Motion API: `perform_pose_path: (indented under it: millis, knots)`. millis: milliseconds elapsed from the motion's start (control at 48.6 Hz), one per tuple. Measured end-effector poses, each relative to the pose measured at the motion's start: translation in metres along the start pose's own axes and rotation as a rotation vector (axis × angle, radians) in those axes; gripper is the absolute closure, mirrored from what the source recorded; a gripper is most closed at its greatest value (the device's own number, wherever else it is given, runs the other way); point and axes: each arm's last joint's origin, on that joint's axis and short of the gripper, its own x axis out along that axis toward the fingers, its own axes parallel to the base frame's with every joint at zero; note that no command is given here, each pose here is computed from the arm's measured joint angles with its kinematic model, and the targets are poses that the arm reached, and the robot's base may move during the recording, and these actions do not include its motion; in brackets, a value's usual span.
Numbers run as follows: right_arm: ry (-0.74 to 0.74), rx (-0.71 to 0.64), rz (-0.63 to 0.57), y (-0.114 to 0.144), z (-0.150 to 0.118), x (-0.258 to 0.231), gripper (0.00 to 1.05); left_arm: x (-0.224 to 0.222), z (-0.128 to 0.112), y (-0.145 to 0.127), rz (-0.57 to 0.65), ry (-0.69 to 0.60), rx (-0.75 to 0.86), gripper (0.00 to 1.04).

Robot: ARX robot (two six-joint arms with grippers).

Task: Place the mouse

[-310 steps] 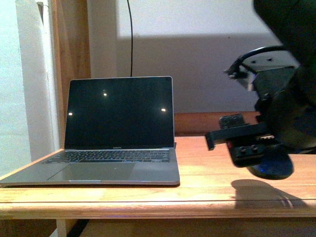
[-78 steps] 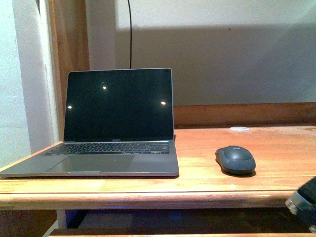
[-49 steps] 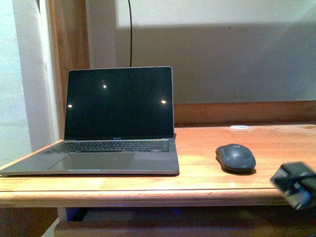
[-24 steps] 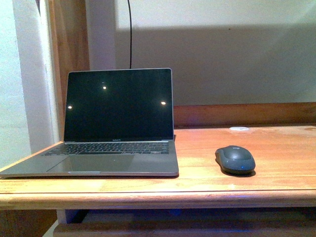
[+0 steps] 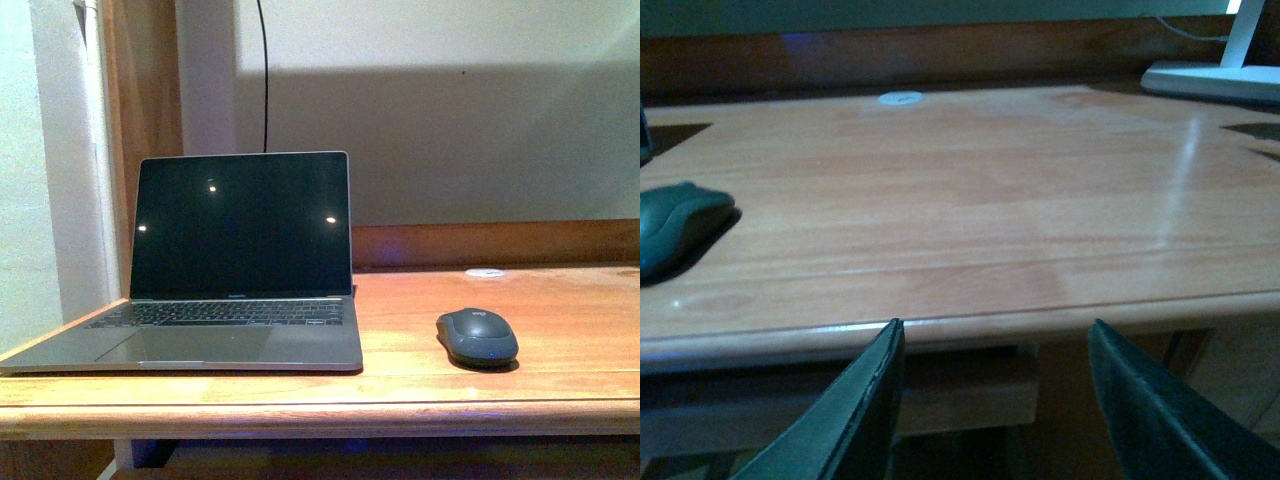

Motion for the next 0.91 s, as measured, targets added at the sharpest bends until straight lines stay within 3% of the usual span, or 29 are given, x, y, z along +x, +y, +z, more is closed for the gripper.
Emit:
perform_pose_path:
  millis: [165,288,906]
  knots:
    - [0.017,-0.008,-0.001,0.012,-0.026,-0.017,0.81,0.000,0.000,0.000,0.000,0.000,0.000,0.08]
    - [0.011,-0.008,0.006,0.014,-0.034,-0.025,1.01,0.000,0.000,0.000,0.001,0.000,0.000,0.08]
    - [0.005,-0.011,0.003,0.013,-0.060,-0.053,1.02,0.000,0.000,0.000,0.000,0.000,0.000,0.08]
